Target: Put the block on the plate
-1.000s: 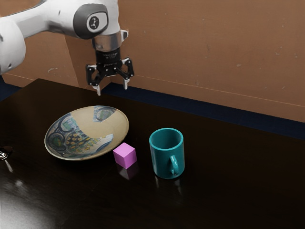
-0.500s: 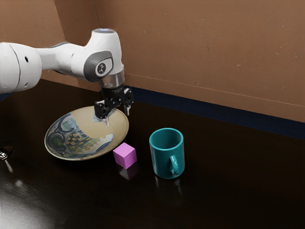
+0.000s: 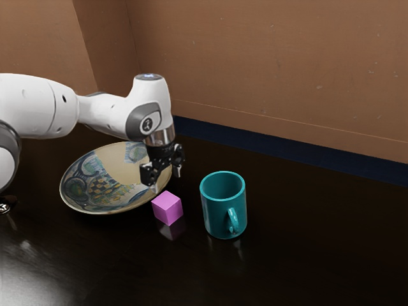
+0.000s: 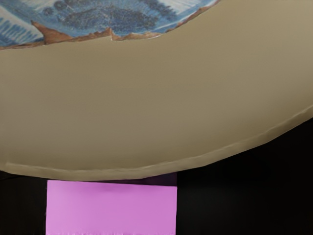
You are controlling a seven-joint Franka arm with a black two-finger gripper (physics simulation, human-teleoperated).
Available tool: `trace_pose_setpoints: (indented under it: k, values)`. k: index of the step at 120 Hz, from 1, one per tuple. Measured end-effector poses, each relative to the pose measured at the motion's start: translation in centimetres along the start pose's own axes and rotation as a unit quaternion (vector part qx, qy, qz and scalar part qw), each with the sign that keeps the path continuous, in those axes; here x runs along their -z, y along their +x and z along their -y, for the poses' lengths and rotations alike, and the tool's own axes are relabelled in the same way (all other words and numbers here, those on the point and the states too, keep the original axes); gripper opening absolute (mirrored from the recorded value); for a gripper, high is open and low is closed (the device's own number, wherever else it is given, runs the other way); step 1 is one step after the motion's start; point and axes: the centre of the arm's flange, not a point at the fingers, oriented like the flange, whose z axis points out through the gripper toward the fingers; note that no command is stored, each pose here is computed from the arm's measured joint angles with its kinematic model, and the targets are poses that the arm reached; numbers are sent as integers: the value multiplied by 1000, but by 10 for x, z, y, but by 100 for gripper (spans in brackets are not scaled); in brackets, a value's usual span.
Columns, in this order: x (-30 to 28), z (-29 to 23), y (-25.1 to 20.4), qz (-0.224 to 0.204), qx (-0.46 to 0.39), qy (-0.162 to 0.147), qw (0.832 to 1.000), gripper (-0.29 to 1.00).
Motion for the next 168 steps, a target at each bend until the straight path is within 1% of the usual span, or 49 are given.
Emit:
trace_pose_setpoints:
  k: [21,33,74,124,147,168]
  values:
    - [10,20,0,-1,15,-7,1000,70]
    - [6,22,0,-1,21,-8,1000,70]
    - [-37,15,1,0,34,2,999,70]
    - [-70,12,2,0,43,7,999,69]
    - [-74,10,3,-1,44,0,999,62]
    - [-75,10,10,-3,49,-1,999,46]
